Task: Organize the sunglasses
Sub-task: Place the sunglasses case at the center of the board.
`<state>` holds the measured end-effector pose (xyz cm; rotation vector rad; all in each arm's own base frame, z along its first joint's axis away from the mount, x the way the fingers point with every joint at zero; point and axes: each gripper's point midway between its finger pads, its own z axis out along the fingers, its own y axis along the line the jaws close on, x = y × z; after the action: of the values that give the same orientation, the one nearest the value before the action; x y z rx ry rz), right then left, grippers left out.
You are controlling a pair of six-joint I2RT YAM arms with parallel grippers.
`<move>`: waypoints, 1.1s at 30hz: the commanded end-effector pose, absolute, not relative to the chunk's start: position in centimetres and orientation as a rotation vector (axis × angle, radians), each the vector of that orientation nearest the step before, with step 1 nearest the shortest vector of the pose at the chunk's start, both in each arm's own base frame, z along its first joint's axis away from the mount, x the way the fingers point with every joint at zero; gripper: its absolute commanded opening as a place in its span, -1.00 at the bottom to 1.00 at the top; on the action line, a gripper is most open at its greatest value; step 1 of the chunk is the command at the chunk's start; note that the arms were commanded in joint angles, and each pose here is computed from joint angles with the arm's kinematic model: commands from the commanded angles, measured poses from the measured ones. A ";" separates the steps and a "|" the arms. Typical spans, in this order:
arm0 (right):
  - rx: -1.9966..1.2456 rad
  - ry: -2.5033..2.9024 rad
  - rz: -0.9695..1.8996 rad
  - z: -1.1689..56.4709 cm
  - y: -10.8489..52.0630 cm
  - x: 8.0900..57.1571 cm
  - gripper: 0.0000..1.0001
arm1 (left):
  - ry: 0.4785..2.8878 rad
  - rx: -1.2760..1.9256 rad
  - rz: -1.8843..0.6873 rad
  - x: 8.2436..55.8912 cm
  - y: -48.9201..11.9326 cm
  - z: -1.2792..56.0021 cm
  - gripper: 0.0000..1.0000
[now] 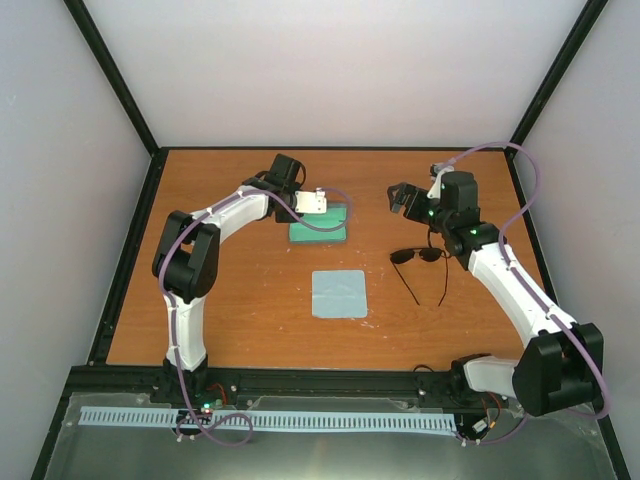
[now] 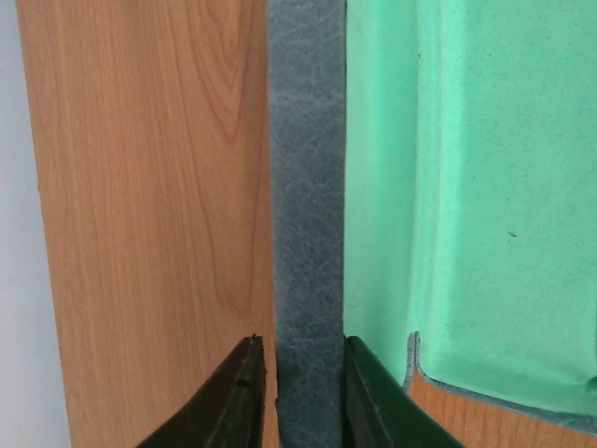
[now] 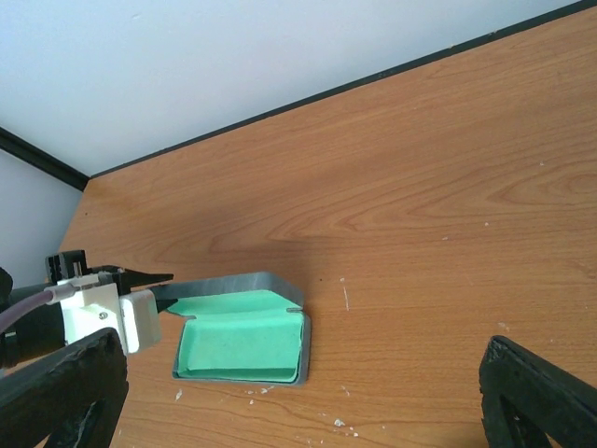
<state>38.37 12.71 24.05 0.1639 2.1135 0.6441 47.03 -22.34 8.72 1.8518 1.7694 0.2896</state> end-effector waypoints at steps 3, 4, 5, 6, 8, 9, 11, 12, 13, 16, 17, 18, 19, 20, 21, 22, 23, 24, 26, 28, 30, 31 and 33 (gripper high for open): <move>0.134 2.108 0.646 24.0 13.1 38.8 1.00 | 1.765 1.780 0.288 47.5 -22.7 10.2 -0.33; 0.135 2.111 0.643 23.9 13.0 38.7 1.00 | 1.763 1.769 0.289 47.6 -22.8 10.6 -0.25; 0.139 2.114 0.640 23.9 13.0 38.8 1.00 | 1.764 1.757 0.289 47.7 -22.8 10.9 -0.17; 0.140 2.116 0.638 23.9 12.9 38.7 1.00 | 1.764 1.738 0.289 47.9 -22.9 11.4 -0.10; 0.135 2.130 0.630 23.7 12.9 38.7 1.00 | 1.763 1.677 0.285 48.4 -23.2 13.0 -0.03; 0.126 2.144 0.626 23.5 13.0 38.6 1.00 | 1.765 1.623 0.273 48.7 -23.4 14.4 -0.03; 0.097 2.175 0.605 23.4 13.0 38.5 1.00 | 1.751 1.480 0.224 49.1 -24.1 18.2 -0.02; 0.080 2.200 0.585 23.3 12.9 38.3 0.96 | 1.733 1.407 0.184 48.9 -24.4 20.5 -0.02; 0.049 2.215 0.555 23.6 12.9 38.0 0.86 | 1.713 1.340 0.132 48.5 -24.8 22.8 -0.02; -0.119 2.255 0.505 24.4 14.6 36.2 0.31 | 1.686 1.239 -0.131 44.7 -26.1 28.1 -0.15; -0.161 2.288 0.520 23.8 15.3 35.4 0.04 | 1.685 1.247 -0.229 42.9 -26.5 29.0 -0.22; -0.199 2.326 0.549 23.0 16.1 34.6 -0.16 | 1.690 1.259 -0.330 41.1 -26.9 29.5 -0.28; -0.237 2.370 0.590 22.0 16.9 33.6 -0.26 | 1.710 1.276 -0.433 39.2 -27.1 29.5 -0.35; -0.266 2.417 0.623 20.8 17.6 32.7 -0.28 | 1.729 1.300 -0.537 37.3 -27.3 29.3 -0.41; -0.290 2.463 0.654 19.6 18.1 31.8 -0.27 | 1.754 1.319 -0.620 35.6 -27.3 28.9 -0.44; -0.317 2.510 0.674 18.5 18.5 30.9 -0.23 | 1.768 1.338 -0.700 34.0 -27.3 28.6 -0.48; -0.344 2.550 0.693 17.4 19.1 30.0 -0.21 | 1.787 1.345 -0.753 32.7 -27.2 28.2 -0.50; -0.362 2.580 0.705 16.6 19.5 29.3 -0.20 | 1.803 1.352 -0.799 31.5 -27.0 27.6 -0.51; -0.385 2.636 0.713 15.0 19.9 28.2 -0.14 | 1.849 1.379 -0.857 29.6 -26.6 25.5 -0.52; -0.402 2.694 0.708 13.3 20.3 27.5 -0.13 | 1.911 1.394 -0.857 29.0 -26.1 23.0 -0.53; -0.421 2.733 0.695 12.2 20.7 27.2 -0.13 | 1.968 1.405 -0.826 29.1 -25.6 21.0 -0.57; -0.414 2.742 0.669 11.8 20.8 27.4 -0.12 | 1.992 1.397 -0.798 29.5 -25.4 20.4 -0.58; -0.412 2.728 0.668 11.8 21.4 27.9 -0.10 | 2.029 1.366 -0.728 30.5 -25.0 19.4 -0.59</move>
<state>28.18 20.58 12.25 -0.3850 2.7137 0.6707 30.23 -25.78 21.01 1.4061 1.9324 -0.7550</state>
